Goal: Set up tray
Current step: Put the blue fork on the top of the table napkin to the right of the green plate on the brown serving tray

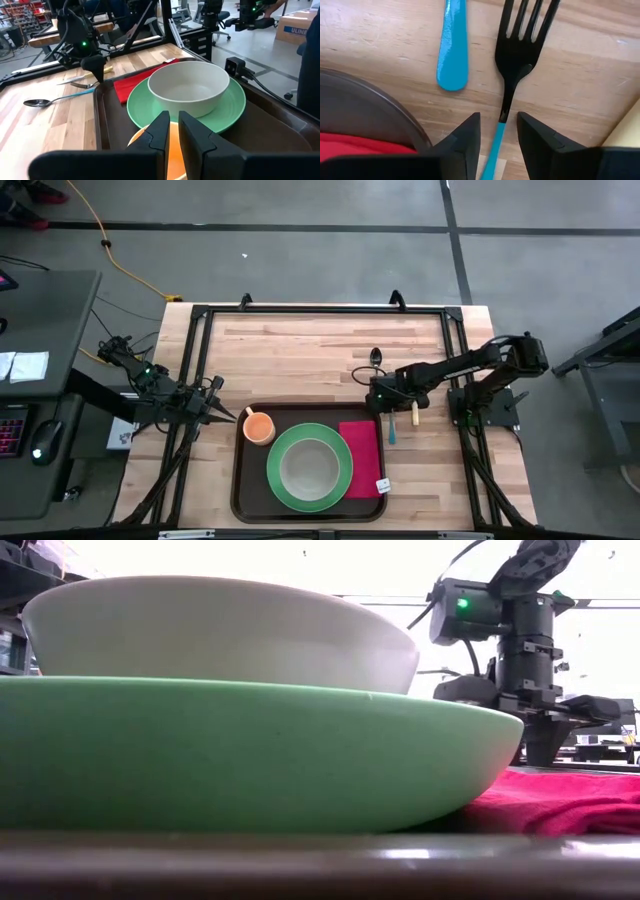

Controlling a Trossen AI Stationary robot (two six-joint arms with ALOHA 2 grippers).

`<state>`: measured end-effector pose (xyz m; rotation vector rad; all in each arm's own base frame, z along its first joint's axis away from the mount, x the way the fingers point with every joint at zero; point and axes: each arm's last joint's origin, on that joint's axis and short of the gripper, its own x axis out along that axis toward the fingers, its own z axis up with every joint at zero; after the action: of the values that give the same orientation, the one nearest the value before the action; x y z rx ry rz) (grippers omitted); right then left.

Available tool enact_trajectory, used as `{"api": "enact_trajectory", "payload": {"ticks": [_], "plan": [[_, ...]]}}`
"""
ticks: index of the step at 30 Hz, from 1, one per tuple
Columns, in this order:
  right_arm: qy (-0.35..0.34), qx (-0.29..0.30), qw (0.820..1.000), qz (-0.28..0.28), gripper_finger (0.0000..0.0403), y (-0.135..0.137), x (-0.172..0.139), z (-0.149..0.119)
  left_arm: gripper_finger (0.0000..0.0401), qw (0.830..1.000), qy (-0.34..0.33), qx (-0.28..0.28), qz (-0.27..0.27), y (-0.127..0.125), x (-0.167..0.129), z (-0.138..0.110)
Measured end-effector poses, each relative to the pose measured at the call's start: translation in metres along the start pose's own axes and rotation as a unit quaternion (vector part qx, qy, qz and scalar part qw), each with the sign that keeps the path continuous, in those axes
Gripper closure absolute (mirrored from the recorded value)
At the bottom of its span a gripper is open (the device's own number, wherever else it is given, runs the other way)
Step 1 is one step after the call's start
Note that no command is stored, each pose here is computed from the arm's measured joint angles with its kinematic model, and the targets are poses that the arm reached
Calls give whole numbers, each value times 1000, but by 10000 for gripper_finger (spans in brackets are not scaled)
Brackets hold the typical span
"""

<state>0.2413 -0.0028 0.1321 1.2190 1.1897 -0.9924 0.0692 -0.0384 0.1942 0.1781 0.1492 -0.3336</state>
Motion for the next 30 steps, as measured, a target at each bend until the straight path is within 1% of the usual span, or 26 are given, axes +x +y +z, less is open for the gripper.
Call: {"api": "enact_trajectory", "payload": {"ticks": [6, 10, 18, 30], "plan": [[-5, 0, 1000, -5, 321, -1, 0, 0, 329, 1000, 5, 2, -1, 0, 0, -1], [-6, 0, 1000, -6, 330, -1, 1, 0, 329, 1000, 13, 4, -2, 0, 0, -3], [-10, 11, 1000, -8, 331, -2, 1, 0, 329, 1000, 12, 3, -4, 0, 0, -3], [-23, 19, 999, -15, 332, -1, 2, -9, 329, 1000, 26, 7, -4, -1, 0, -5]]}}
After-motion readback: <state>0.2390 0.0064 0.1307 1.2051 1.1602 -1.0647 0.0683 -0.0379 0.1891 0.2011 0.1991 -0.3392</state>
